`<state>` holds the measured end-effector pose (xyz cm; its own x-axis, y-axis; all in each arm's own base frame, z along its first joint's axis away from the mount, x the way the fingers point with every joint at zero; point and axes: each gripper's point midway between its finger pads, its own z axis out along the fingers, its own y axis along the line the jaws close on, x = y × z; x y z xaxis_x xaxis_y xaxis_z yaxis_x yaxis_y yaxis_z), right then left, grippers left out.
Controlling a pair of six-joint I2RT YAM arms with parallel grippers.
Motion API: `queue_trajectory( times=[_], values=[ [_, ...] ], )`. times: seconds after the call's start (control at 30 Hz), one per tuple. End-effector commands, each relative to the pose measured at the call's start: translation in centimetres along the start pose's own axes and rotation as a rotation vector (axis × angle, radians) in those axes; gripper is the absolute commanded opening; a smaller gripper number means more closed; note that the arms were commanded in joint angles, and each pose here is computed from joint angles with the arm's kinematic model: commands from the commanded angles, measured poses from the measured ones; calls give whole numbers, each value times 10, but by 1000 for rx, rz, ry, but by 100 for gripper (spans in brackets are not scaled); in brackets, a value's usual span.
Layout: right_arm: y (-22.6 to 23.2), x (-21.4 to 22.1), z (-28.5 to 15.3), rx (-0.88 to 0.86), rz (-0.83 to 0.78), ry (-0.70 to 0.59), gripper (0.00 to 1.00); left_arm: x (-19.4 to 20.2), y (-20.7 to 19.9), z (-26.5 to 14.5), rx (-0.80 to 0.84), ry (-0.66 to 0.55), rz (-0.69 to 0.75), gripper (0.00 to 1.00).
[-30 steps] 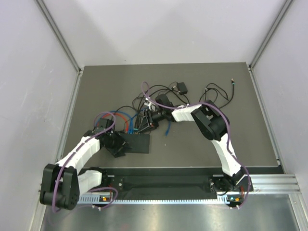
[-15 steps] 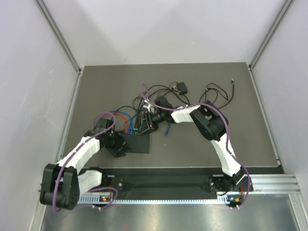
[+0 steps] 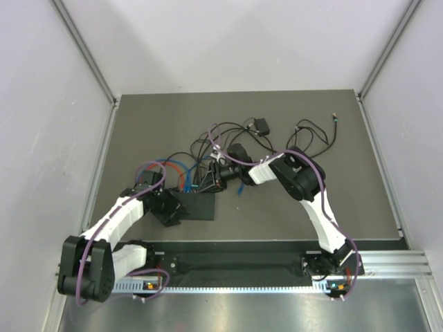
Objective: Pull the plug from the switch port
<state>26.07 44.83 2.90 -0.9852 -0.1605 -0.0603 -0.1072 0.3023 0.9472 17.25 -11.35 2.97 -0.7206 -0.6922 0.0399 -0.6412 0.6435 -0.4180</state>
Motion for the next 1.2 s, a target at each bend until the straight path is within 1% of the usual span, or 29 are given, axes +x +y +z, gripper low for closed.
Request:
queue_trajectory(
  times=[0.0, 0.17, 0.47, 0.5, 0.53, 0.63, 0.67, 0.7, 0.73, 0.77, 0.8, 0.87, 0.93, 0.97, 1.0, 1.03, 1.07, 1.1, 1.13, 1.17],
  values=[
    [-21, 6, 10, 4, 60, -31, 29, -3, -3, 0, 25, -19, 18, 56],
    [-20, 8, 8, -13, 92, -30, 27, -3, -2, 1, 24, -17, 22, 57],
    [-28, 7, 4, 7, 110, -38, 11, -2, 0, 1, 17, -10, 22, 57],
    [-27, 6, 6, 13, 87, -40, 4, -2, 1, 2, 13, -11, 21, 57],
    [-31, 8, 6, 38, 98, -29, 0, -2, 2, 1, 7, -11, 20, 57],
    [-26, 2, 5, 48, 20, -55, 0, -2, 5, 2, -10, -9, 15, 57],
    [-27, 0, 3, 68, 2, -75, 0, -1, 6, 2, -17, -6, 12, 56],
    [-26, -9, -3, 103, -56, -142, 0, -1, 7, 3, -22, -5, 9, 56],
    [-23, -14, -7, 108, -90, -195, 0, -1, 8, 3, -26, -6, 7, 56],
    [-21, -25, -13, 123, -127, -286, 0, 0, 10, 3, -33, -3, 3, 57],
    [-21, -26, -19, 115, -169, -340, 0, 0, 10, 4, -34, -1, 3, 57],
    [-15, -37, -27, 146, -200, -405, 0, 0, 12, 4, -45, 1, 0, 57],
    [-6, -44, -29, 138, -219, -434, 0, 0, 12, 4, -47, 1, 4, 57],
    [-3, -47, -27, 132, -221, -429, 0, 1, 13, 4, -48, 2, 5, 57],
    [10, -50, -23, 89, -213, -405, 0, 1, 13, 4, -53, 3, 4, 57],
    [11, -50, -20, 65, -193, -393, 0, 0, 13, 3, -52, -1, 6, 57],
    [20, -47, -20, 11, -177, -354, 0, 0, 13, 3, -53, 1, 6, 57],
    [30, -46, -21, -55, -71, -355, 0, 0, 12, 3, -52, 4, 9, 57],
    [33, -45, -23, -103, -22, -365, 0, 0, 10, 2, -44, 3, 14, 57],
    [44, -47, -30, -179, -24, -392, 0, -1, 9, 2, -40, 0, 16, 57]
  ],
)
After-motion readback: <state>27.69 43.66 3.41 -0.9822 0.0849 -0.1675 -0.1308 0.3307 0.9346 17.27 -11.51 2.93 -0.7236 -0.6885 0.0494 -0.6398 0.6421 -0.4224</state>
